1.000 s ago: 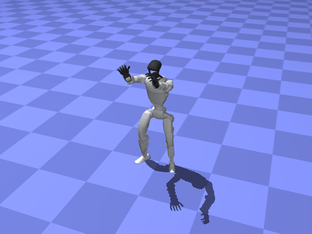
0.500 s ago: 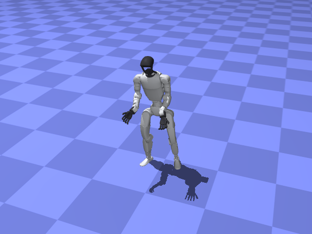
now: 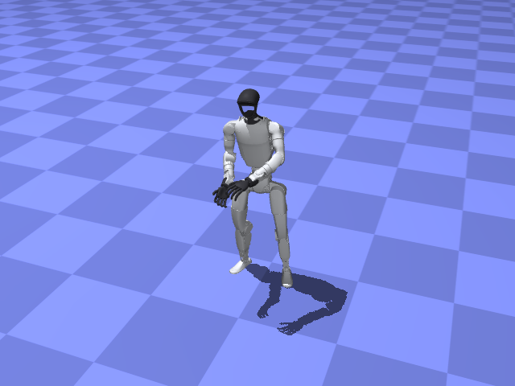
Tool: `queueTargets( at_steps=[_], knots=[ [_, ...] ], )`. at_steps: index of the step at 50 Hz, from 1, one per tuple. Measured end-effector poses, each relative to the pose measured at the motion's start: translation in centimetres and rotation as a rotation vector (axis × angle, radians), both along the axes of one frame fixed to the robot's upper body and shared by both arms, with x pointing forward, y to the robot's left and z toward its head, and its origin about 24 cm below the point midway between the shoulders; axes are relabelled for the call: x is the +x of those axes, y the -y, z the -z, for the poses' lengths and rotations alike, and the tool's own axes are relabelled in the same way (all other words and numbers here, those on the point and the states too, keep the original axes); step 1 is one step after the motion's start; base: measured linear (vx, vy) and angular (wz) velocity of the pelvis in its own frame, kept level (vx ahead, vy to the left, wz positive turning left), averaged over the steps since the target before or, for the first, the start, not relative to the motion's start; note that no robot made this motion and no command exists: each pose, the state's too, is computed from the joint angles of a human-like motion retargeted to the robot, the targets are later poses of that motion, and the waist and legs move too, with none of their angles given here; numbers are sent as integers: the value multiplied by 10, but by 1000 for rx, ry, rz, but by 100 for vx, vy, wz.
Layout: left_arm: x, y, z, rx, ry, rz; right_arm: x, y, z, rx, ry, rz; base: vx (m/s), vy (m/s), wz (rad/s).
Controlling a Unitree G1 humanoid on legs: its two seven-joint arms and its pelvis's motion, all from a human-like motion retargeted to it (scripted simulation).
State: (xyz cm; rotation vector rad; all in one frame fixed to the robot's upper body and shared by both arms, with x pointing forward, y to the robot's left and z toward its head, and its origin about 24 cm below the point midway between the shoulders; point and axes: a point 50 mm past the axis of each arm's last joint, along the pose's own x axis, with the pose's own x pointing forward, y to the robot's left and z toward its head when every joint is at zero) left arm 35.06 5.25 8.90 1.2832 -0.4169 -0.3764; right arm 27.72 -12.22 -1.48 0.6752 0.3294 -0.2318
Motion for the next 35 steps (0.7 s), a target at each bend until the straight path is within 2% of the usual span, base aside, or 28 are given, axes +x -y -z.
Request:
queueTargets(
  at_steps=[2, 5, 6, 7, 9, 11, 14, 17, 22, 24, 26, 27, 29, 31, 33, 35],
  knots=[
    [1, -17, 6, -26, -22, -54, -2, -1, 4, 20, -34, 22, 2, 8, -41],
    [2, -53, -29, -220, 122, -133, -6, 8, 7, 12, -37, 46, 1, 6, -75],
    [0, -63, -48, -280, 184, -141, -8, 11, 9, -20, -25, 17, 0, 5, -89],
    [-2, -71, -67, -324, 243, -135, -10, 15, 13, -131, -4, -114, -1, 5, -87],
    [-8, -82, -108, -446, 380, -132, -13, 23, 18, -167, -5, -167, -2, 5, -75],
    [-16, -86, -143, -591, 519, -136, -15, 29, 16, 108, -72, 168, -4, 5, -46],
    [-20, -77, -170, -652, 609, -104, -16, 29, 17, 136, -72, 166, -6, 5, -13],
    [-3, -53, -154, -604, 517, -117, -7, 22, 12, 136, -55, 147, -7, 6, 17],
    [29, -21, -50, -154, 130, -180, 4, -1, 8, 106, -70, 104, -2, 2, 9],
    [27, -24, -34, -124, 85, -186, 5, -6, 6, 98, -73, 97, -2, 2, -27],
    [22, -30, -55, -247, 167, -161, 6, -6, 4, 38, -46, 49, -1, 1, -50],
    [17, -33, -73, -301, 218, -124, 6, -4, 5, -107, -11, -106, -1, 0, -59],
    [3, -38, -116, -472, 356, -68, 4, 3, 2, 9, -25, 35, -1, 0, -56],
    [-12, -38, -152, -550, 493, -10, -1, 9, 9, -103, -28, -81, 0, 0, -42],
    [-24, -35, -174, -653, 600, 14, -6, 14, 12, 64, -73, 93, 0, 0, -12],
    [-25, -30, -176, -655, 602, 20, -11, 16, 18, 67, -104, 98, 0, 0, 0]
  ],
)
